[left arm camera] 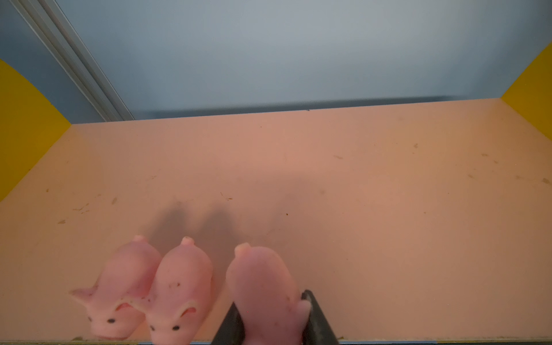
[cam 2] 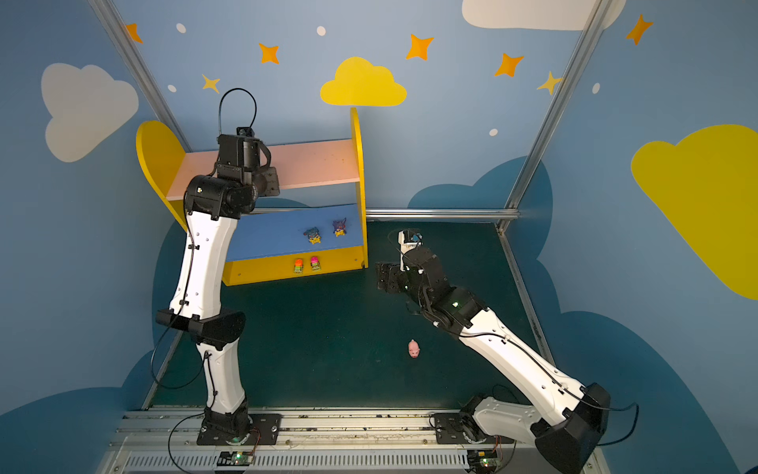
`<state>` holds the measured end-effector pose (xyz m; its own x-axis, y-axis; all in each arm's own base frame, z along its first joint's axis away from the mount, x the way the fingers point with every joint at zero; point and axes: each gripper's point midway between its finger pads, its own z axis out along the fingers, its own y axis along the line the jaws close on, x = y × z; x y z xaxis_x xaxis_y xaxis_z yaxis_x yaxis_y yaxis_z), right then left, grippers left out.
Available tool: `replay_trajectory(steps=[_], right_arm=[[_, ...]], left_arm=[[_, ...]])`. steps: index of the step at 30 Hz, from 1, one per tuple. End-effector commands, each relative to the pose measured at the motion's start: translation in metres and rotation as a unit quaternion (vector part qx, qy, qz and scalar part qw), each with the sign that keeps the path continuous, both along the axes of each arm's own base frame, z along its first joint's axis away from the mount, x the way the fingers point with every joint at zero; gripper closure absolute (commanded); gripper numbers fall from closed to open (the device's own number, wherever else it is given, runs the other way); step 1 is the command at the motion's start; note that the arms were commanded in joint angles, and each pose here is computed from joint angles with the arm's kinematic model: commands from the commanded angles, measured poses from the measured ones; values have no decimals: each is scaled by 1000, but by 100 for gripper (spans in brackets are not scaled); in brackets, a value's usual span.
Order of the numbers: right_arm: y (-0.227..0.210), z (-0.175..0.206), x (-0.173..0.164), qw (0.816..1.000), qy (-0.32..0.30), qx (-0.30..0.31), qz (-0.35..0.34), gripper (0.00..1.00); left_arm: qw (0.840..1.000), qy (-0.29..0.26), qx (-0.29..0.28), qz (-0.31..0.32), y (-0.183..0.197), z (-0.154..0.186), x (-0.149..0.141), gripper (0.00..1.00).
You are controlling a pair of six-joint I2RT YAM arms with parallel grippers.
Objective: Organize plastic toys on shelves
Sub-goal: Place the plastic toy on the shelf.
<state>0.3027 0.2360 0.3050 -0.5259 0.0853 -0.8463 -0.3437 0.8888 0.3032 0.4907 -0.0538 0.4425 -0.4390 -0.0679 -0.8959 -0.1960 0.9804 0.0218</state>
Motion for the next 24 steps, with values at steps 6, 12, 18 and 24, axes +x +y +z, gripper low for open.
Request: replay_trajectory(steps=[6, 12, 18, 24], right_arm=[[2, 14, 8, 1000, -10, 21, -3, 16], [3, 14, 10, 1000, -9, 24, -2, 16], [5, 14, 11, 1000, -7, 26, 1, 16], [6, 16, 12, 1000, -7, 27, 2, 16]], left_arm=[[1000, 5, 12, 2, 3, -8, 11, 67], [1000, 3, 12, 1, 3, -6, 10, 57], [1000, 1, 8, -4, 1, -4, 9, 51], [1000, -6, 8, -3, 2, 1, 6, 48]])
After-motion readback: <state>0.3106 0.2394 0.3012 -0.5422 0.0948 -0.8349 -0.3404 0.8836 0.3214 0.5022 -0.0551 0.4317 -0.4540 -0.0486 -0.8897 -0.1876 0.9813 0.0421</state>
